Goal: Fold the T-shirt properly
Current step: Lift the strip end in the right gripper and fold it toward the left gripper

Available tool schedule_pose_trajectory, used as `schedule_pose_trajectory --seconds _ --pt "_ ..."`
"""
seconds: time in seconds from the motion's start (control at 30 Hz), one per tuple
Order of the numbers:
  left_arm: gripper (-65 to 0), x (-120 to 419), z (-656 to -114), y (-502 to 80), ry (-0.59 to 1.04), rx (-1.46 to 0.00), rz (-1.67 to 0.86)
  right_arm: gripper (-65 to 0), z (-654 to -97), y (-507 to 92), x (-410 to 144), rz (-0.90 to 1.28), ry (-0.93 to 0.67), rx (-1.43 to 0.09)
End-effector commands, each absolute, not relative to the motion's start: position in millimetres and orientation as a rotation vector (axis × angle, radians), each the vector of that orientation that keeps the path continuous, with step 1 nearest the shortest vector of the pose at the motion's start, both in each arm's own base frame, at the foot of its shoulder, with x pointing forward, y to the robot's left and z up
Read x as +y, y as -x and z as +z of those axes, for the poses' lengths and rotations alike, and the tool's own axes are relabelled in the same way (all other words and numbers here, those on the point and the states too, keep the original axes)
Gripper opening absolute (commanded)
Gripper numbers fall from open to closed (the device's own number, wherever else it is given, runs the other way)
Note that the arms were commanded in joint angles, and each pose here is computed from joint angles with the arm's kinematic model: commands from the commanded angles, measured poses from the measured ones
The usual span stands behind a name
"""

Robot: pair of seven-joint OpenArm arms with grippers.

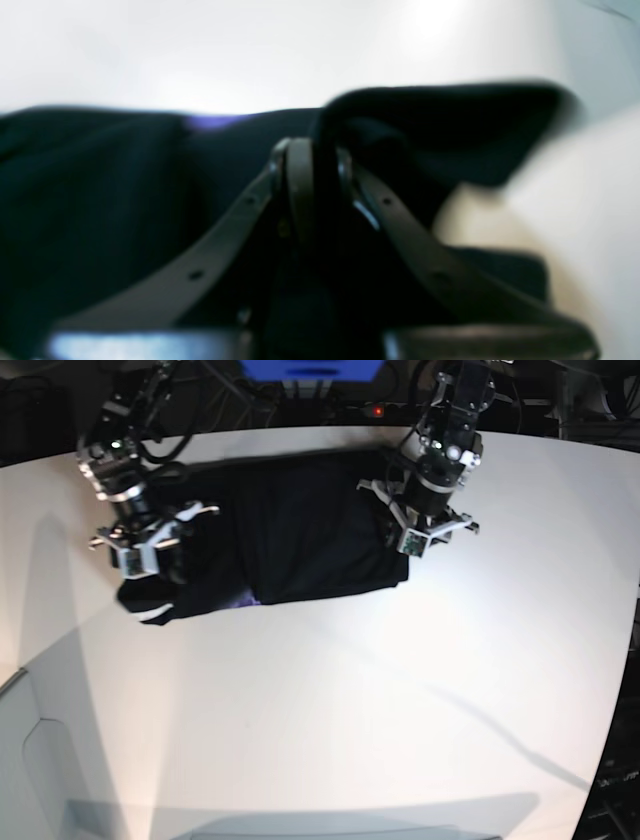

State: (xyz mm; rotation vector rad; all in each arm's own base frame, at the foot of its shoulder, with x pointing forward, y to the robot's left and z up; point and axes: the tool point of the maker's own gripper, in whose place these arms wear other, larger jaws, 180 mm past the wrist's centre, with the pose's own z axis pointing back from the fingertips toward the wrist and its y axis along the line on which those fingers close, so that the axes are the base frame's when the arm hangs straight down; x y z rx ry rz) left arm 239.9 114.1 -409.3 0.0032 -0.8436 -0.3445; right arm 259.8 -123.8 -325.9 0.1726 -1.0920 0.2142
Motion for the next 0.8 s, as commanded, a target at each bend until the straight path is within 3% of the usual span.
schedule_pose_trajectory --seconds 0.0,0.2,0.33,0.6,0.77 --pt "-40.8 117 -404 -243 -0.015 -0.859 -0.34 -65.0 -302 -265 -103 0.233 -0.247 -1.184" --pt "-40.8 117 -404 -243 -0.021 -0.859 -0.344 -65.0 -281 -251 9 0.429 -0.528 -1.198" --pt "-40.8 118 -405 -243 -0.023 -0.858 -0.344 -65.0 -278 -239 53 0.504 -0.646 -1.178" --pt "-40.8 116 -401 -242 -0.016 -0.866 -0.34 -65.0 -331 -217 82 0.56 -0.731 -1.006" --pt "-40.8 111 -374 -247 -0.008 -0.937 -0.338 -65.0 -332 -218 80 0.563 -0.728 -1.006"
